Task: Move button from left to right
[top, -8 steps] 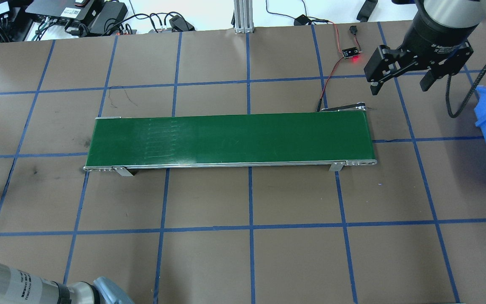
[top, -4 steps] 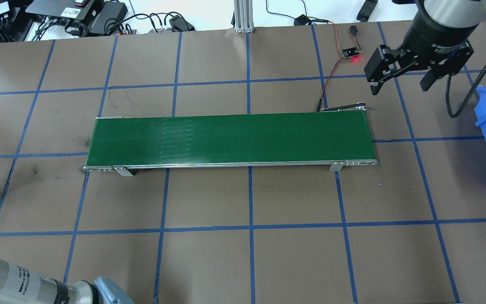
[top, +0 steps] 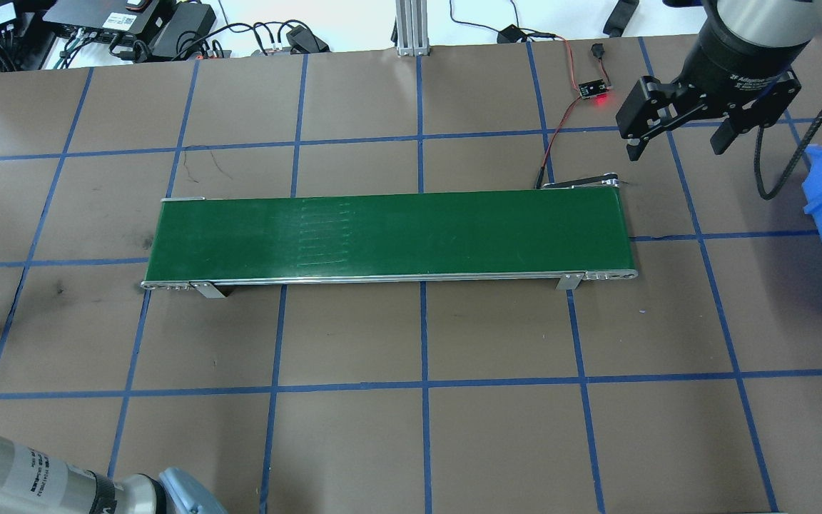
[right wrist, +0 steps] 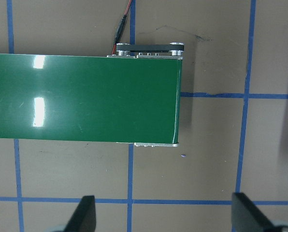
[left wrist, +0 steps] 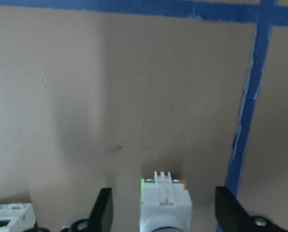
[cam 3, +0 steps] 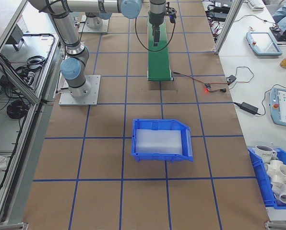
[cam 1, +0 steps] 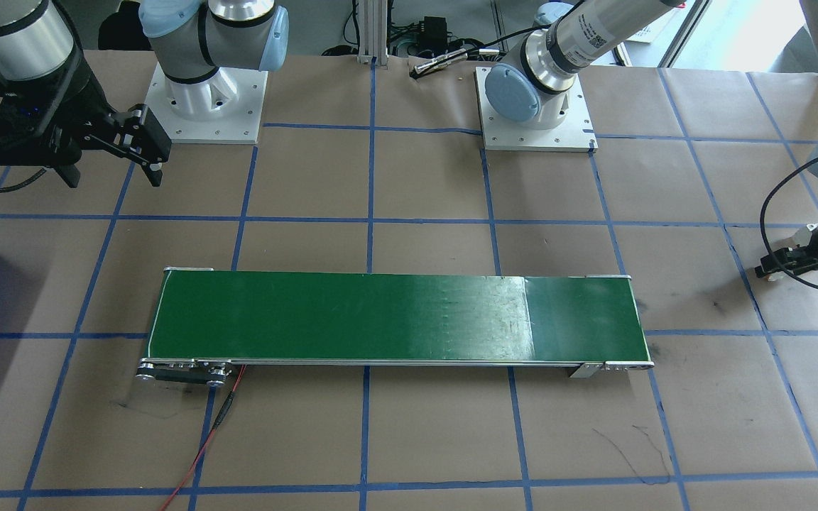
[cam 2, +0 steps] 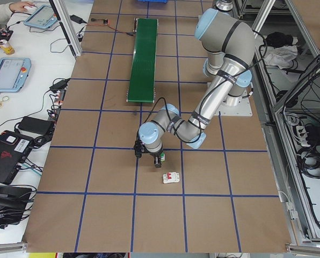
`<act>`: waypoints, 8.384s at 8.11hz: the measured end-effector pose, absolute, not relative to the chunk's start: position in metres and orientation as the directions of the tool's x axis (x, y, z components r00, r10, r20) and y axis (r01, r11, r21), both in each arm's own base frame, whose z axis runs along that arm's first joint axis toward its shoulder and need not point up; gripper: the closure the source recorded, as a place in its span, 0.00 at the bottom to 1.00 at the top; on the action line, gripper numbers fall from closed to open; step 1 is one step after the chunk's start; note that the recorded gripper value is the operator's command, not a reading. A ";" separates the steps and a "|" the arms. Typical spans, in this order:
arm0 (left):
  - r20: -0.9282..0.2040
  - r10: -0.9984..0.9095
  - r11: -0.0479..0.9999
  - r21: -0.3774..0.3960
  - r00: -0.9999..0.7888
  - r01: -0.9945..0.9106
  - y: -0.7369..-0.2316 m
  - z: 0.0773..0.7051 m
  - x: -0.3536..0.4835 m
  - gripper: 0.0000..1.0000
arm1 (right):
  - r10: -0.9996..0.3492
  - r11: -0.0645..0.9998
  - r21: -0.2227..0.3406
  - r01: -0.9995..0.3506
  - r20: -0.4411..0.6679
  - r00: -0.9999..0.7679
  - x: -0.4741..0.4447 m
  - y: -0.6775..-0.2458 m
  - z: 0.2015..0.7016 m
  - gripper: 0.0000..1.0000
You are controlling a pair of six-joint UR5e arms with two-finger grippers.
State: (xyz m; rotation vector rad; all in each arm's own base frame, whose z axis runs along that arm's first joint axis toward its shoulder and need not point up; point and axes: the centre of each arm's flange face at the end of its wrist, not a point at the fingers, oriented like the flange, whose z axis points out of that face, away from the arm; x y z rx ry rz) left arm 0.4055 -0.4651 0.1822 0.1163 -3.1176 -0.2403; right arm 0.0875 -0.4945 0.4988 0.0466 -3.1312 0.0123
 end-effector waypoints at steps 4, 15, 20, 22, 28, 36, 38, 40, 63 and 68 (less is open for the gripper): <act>-0.002 -0.073 0.983 0.169 -0.997 -0.072 -0.462 0.193 0.405 1.00 | -0.030 1.000 -0.006 -0.030 0.010 -1.000 0.087 -0.495 0.498 0.00; 0.035 -0.108 0.992 0.074 -0.994 -0.105 -0.557 0.326 0.116 1.00 | -0.030 1.000 -0.007 -0.030 0.010 -0.999 0.087 -0.495 0.498 0.00; 0.043 -0.135 0.983 0.130 -0.990 -0.128 -0.582 0.274 0.070 1.00 | -0.032 0.999 -0.006 -0.032 0.010 -0.999 0.087 -0.496 0.497 0.00; 0.037 -0.151 0.981 0.125 -0.988 -0.145 -0.588 0.267 0.052 0.23 | -0.032 0.999 -0.007 -0.032 0.010 -0.999 0.087 -0.496 0.498 0.00; 0.028 -0.102 0.989 0.111 -0.994 -0.098 -0.567 0.319 0.003 0.00 | -0.032 0.999 -0.006 -0.032 0.010 -0.999 0.087 -0.496 0.497 0.00; -0.068 -0.086 0.996 0.008 -0.994 -0.086 -0.507 0.422 -0.045 0.00 | -0.031 0.999 -0.005 -0.031 0.010 -0.999 0.087 -0.496 0.497 0.00; -0.067 -0.081 0.997 0.010 -0.994 -0.082 -0.510 0.422 -0.044 0.00 | -0.031 0.999 -0.004 -0.032 0.010 -0.999 0.087 -0.496 0.497 0.00; -0.015 -0.082 0.997 0.012 -0.997 -0.082 -0.514 0.417 -0.044 0.00 | -0.032 0.999 -0.004 -0.032 0.010 -0.999 0.087 -0.496 0.497 0.00; 0.006 -0.021 1.000 -0.006 -1.000 -0.021 -0.520 0.397 -0.043 0.00 | 0.183 0.982 -0.028 0.187 -0.109 -0.977 0.103 -0.586 0.341 0.00; 0.046 -0.016 0.999 -0.033 -0.999 -0.018 -0.511 0.412 -0.051 0.00 | 0.217 0.975 -0.022 0.222 -0.125 -0.968 0.151 -0.579 0.335 0.01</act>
